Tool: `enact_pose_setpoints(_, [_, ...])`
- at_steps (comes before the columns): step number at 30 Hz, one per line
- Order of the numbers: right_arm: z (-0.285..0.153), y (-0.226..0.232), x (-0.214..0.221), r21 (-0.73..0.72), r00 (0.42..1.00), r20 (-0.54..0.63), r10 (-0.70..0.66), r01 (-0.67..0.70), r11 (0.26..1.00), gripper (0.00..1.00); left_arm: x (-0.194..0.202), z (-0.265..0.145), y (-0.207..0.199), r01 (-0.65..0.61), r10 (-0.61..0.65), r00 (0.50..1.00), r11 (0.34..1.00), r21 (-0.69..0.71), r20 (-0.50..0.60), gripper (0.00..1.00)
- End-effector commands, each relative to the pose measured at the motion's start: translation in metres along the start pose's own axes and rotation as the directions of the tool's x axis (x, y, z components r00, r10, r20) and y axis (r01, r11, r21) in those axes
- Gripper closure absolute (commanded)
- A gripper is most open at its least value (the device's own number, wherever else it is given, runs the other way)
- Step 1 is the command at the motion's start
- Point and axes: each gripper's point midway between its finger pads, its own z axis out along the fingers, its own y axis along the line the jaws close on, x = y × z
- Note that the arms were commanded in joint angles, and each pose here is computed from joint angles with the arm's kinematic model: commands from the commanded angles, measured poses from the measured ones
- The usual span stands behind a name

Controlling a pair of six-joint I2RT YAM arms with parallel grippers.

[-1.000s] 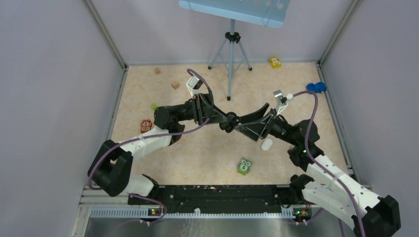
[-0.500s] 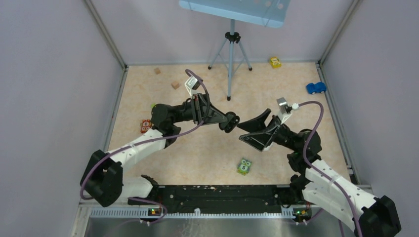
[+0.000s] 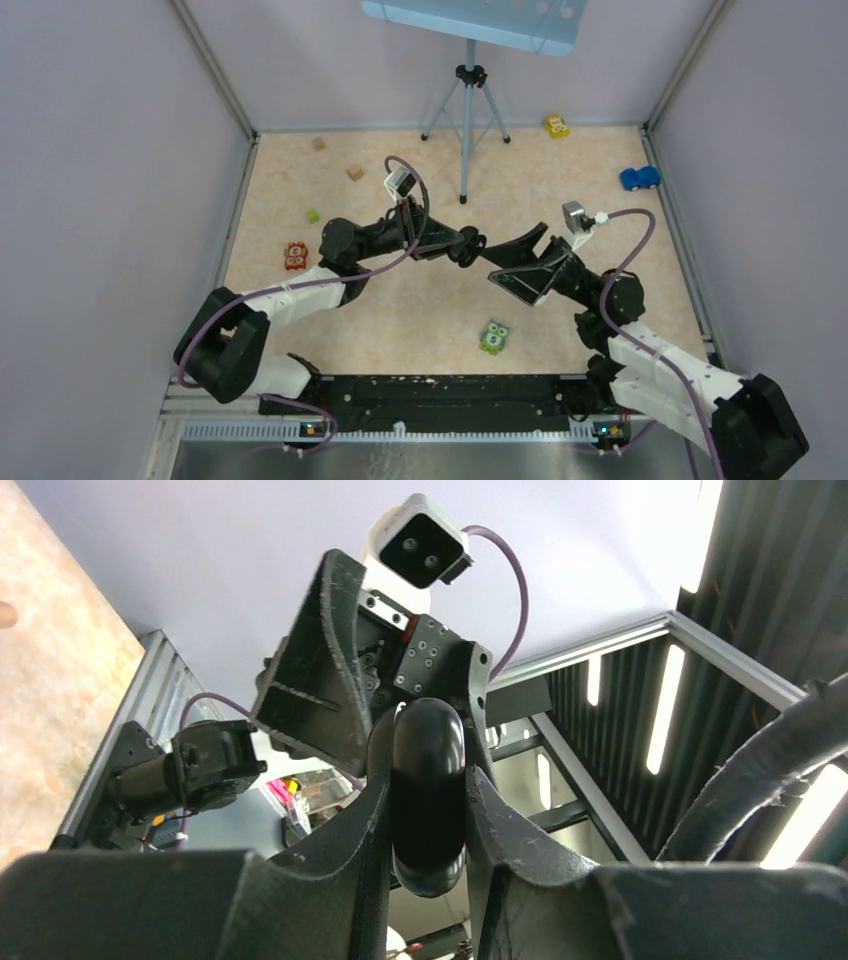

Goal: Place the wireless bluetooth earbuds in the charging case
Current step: Pass from the left arm to the right

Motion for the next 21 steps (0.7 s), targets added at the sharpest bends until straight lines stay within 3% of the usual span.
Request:
enact_pose_setpoints(1, [0.004, 0.022, -0.008, -0.137, 0.999, 0.039, 0.012, -0.007, 0.991, 0.16, 0.004, 0.000, -0.034, -0.028, 0.029, 1.000, 0.992, 0.122, -0.006, 0.95])
enact_pose_setpoints(21, [0.019, 0.011, -0.019, -0.190, 0.993, 0.115, 0.003, 0.019, 0.982, 0.18, 0.004, -0.001, -0.039, 0.000, 0.000, 1.000, 0.989, 0.147, -0.001, 0.99])
